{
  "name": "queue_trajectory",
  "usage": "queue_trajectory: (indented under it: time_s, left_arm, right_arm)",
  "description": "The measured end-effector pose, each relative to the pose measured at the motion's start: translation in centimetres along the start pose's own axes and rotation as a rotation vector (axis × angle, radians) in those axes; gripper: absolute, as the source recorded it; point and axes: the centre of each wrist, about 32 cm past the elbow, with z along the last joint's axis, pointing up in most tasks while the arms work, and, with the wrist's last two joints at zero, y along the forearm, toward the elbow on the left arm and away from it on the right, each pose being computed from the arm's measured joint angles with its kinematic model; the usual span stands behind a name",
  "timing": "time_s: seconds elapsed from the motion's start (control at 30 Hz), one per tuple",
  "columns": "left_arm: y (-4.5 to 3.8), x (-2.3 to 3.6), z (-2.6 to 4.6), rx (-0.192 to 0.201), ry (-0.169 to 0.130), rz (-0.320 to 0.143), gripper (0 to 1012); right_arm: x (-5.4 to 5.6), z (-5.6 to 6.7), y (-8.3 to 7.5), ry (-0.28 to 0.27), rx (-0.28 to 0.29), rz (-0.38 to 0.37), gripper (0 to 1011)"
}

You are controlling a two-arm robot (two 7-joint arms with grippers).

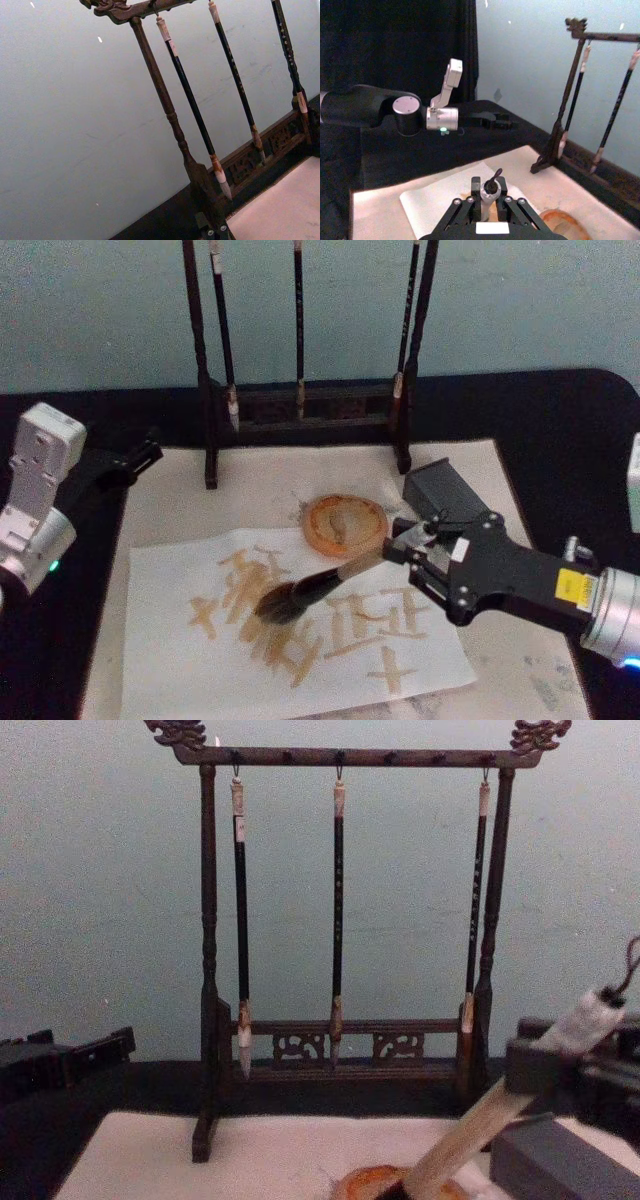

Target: Pick up the brush from the inkstone, write on the paper, then place the brush back to its original position.

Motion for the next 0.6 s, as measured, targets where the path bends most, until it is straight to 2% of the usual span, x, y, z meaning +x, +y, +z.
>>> queue_trajectory:
  time_s: [0.33, 0.6]
  left_arm:
    - [0.00, 0.00, 0.00, 0.000, 0.000, 0.000, 1002]
    - [0.00, 0.00, 0.00, 0.000, 0.000, 0.000, 1002]
  right_arm:
    - [0.1, -1.5, 0.9, 0.039, -0.027, 0.016, 169]
    - [0.4, -2.3, -0.1, 0.056, -0.035, -0.008, 169]
